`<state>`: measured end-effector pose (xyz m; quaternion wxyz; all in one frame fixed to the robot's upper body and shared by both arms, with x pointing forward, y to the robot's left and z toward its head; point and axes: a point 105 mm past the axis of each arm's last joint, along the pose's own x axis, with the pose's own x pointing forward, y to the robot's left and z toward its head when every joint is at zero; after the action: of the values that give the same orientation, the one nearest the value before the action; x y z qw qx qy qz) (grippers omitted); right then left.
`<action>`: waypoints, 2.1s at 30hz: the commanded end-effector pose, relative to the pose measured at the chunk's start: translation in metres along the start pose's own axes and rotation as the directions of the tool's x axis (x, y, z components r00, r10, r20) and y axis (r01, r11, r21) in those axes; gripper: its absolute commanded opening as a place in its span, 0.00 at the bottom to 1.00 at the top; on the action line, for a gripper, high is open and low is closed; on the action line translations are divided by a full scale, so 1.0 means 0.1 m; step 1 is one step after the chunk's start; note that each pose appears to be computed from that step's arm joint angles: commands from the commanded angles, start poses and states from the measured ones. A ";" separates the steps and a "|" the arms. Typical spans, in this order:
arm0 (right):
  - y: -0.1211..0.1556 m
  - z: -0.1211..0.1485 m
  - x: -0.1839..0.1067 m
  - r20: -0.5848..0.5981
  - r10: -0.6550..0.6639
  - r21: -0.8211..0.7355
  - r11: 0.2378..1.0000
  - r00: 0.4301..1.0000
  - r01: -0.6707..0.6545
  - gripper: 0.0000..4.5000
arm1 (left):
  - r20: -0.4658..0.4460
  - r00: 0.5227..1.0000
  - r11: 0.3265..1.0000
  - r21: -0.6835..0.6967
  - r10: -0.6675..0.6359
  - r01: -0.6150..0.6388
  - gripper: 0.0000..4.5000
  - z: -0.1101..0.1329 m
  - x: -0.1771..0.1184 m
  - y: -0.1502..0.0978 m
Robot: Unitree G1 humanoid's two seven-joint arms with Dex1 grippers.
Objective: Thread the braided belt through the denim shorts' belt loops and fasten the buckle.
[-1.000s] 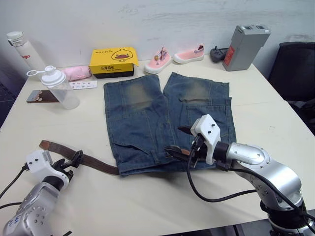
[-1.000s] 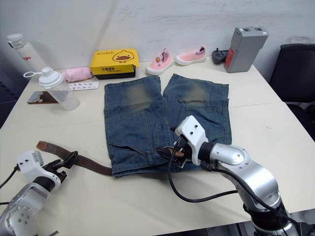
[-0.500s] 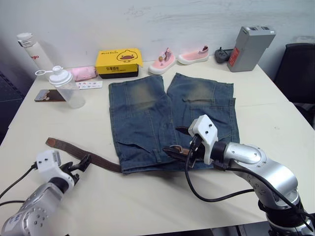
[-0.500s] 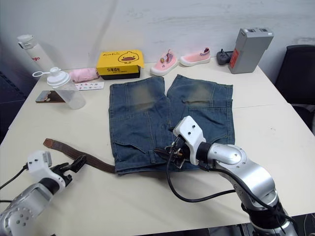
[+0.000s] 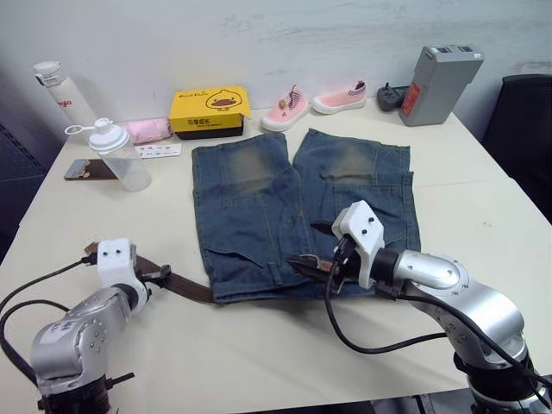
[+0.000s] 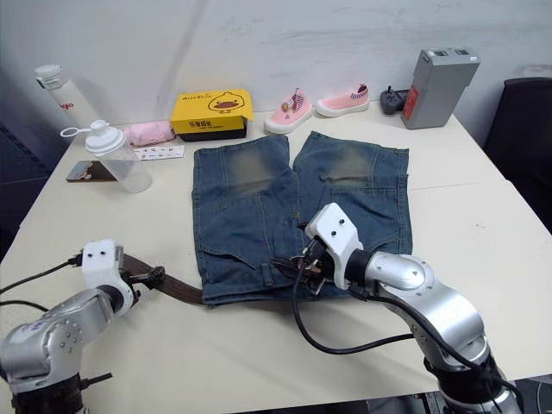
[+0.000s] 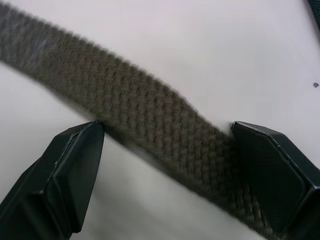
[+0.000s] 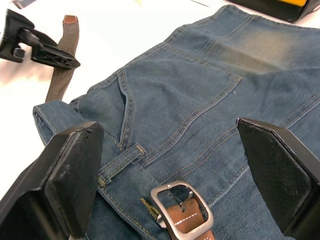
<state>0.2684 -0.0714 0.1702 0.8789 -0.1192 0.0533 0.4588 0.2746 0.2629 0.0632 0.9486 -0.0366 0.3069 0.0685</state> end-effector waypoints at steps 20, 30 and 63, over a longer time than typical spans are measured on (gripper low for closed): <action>-0.05 0.13 -0.08 0.034 -0.031 -0.050 0.998 0.999 0.032 1.00 | 0.473 0.547 0.713 0.322 -0.691 0.623 0.21 0.97 -0.72 -0.75; -0.06 0.15 -0.02 0.004 -0.012 -0.194 0.981 1.000 0.012 1.00 | -0.111 0.260 0.164 0.530 -0.959 0.832 0.21 0.56 -1.02 -1.08; 0.17 0.05 0.62 0.217 -0.083 -0.617 0.761 0.973 0.202 0.04 | -0.371 -0.015 -0.165 0.375 -0.928 0.912 0.19 0.38 -1.12 -1.12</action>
<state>0.2959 -0.0122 0.1487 0.8273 -0.3658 -0.1639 0.3935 0.2269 0.1431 0.1614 0.6824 0.0063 0.1778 -0.7090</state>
